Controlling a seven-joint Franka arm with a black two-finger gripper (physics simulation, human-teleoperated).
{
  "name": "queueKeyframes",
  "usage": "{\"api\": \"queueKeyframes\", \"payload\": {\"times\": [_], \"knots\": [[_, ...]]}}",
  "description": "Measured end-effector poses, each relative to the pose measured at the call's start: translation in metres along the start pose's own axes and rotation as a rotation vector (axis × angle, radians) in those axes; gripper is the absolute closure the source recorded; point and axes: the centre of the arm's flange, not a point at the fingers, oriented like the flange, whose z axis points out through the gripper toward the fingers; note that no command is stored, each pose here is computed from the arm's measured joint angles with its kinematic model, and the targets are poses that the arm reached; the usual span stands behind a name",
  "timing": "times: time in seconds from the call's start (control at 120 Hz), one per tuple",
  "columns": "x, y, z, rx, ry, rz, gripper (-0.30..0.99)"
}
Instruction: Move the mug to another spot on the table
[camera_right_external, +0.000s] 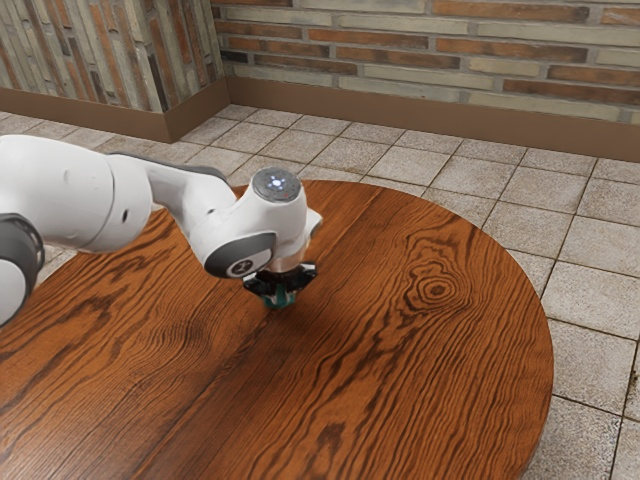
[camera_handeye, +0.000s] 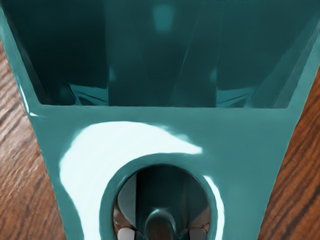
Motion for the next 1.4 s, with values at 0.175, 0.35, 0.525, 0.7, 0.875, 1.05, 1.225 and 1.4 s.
{"api": "queueKeyframes", "payload": {"times": [0.175,0.35,0.525,0.7,0.875,1.05,1.225,1.4], "knots": [[0.0,-0.024,0.012,-0.014,-0.013,0.118,0.67],[-0.008,-0.038,0.015,-0.035,-0.019,0.228,0.67],[-0.011,-0.034,0.015,-0.055,-0.009,0.321,0.66],[-0.014,-0.033,0.021,-0.068,-0.004,0.391,0.62],[-0.019,-0.037,0.025,-0.069,-0.011,0.443,0.55],[-0.027,-0.047,0.025,-0.068,-0.026,0.478,0.43],[-0.03,-0.06,0.004,-0.089,-0.022,0.486,0.2],[-0.015,-0.064,-0.062,-0.136,0.009,0.45,0.1]]}}
